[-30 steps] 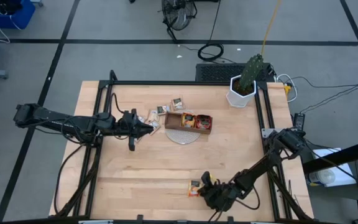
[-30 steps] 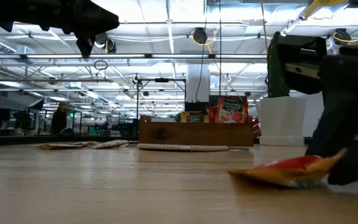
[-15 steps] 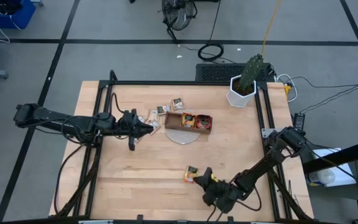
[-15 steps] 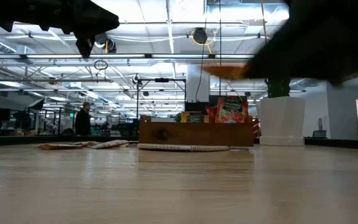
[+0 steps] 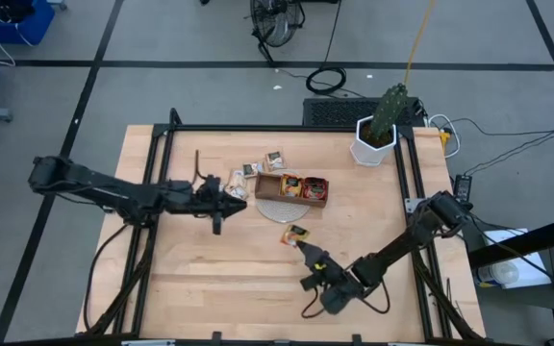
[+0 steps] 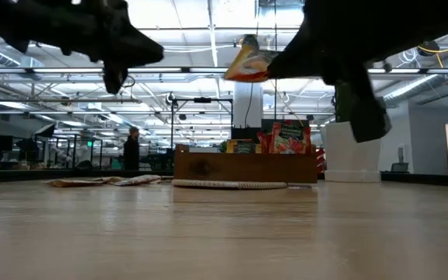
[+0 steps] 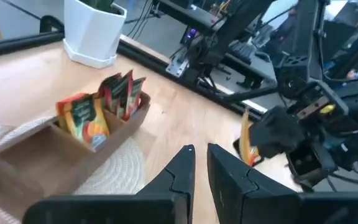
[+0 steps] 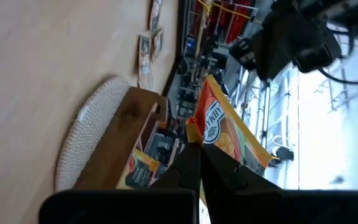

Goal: Pick & Place Tea
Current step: Put the orange tea bag into the middle section of the wood organizer

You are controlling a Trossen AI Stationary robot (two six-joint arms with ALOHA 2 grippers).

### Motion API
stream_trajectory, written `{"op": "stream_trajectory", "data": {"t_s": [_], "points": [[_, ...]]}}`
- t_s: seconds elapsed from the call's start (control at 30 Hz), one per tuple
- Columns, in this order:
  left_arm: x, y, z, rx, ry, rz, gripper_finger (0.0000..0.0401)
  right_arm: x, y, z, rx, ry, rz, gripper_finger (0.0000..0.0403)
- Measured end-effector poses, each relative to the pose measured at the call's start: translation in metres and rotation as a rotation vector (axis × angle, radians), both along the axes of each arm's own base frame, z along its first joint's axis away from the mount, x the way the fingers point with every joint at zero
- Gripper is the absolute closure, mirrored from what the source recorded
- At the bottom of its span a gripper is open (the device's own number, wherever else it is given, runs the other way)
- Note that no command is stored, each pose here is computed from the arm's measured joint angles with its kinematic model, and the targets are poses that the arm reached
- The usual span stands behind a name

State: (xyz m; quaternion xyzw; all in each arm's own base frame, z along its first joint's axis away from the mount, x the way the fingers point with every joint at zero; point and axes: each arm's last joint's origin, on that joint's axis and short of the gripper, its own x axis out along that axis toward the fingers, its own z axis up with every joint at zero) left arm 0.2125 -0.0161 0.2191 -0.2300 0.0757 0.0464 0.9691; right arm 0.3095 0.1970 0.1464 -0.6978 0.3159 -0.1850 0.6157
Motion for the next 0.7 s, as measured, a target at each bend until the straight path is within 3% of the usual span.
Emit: {"op": "stream_trajectory", "data": {"t_s": [0.27,0.37,0.53,0.7], "points": [[0.040,-0.004,-0.020,-0.113,-0.080,0.013,0.0354,0.016,-0.017,0.001,0.050,0.021,0.034,0.0403],[0.056,-0.007,-0.021,-0.134,-0.076,-0.041,0.0344,0.019,-0.022,0.001,0.047,0.035,0.039,0.0403],[0.082,-0.014,-0.014,-0.155,-0.080,-0.190,0.0275,0.023,-0.029,0.001,0.050,0.041,0.026,0.0403],[0.097,-0.016,-0.015,-0.155,-0.017,-0.210,0.0205,0.024,-0.031,0.001,0.051,0.040,0.021,0.0403]]}}
